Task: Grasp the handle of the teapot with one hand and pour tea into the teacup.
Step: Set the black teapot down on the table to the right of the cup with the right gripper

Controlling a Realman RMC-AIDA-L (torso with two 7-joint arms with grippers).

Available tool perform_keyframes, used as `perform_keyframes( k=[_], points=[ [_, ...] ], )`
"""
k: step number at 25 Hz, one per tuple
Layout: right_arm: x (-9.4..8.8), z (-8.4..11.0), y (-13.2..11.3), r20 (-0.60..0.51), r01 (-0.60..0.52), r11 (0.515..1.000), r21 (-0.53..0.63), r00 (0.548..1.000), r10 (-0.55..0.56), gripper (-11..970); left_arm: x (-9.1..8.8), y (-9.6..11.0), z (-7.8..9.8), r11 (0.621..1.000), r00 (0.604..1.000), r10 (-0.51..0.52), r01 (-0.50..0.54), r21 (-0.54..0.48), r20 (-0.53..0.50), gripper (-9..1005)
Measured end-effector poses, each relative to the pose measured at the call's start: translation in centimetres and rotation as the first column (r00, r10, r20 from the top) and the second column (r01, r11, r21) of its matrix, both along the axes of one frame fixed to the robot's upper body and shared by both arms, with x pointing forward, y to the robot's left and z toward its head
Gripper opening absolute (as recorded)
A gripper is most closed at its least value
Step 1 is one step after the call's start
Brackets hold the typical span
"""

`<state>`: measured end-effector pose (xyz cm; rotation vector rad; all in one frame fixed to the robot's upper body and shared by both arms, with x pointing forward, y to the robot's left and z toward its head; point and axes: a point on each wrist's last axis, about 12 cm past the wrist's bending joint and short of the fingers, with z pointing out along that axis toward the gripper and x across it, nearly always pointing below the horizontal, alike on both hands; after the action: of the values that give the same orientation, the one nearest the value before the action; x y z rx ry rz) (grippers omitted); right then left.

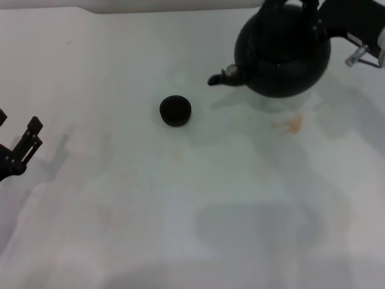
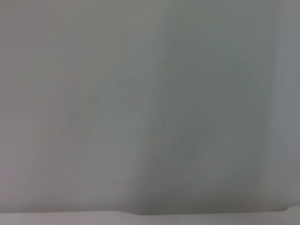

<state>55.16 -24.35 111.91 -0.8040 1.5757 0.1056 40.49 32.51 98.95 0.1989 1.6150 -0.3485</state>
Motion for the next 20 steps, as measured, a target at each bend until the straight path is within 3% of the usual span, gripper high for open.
perform_keyframes(
  k=[9,20],
  points=[
    [-1.2,-2.6,-0.6,-0.009,-0.076,0.997,-0.031,0.997,0.076,105,0.5,-0.2,0.2,1.000,1.000,-0.015,0.015,0.004,0.008,739],
    [-1.2,-3.8,-1.1,-0.004,-0.095,0.994,-0.045,0.996,0.094,104,0.5,-0.2,0.1,1.000,1.000,-0.018,0.018,0.004,0.005,740]
  ],
)
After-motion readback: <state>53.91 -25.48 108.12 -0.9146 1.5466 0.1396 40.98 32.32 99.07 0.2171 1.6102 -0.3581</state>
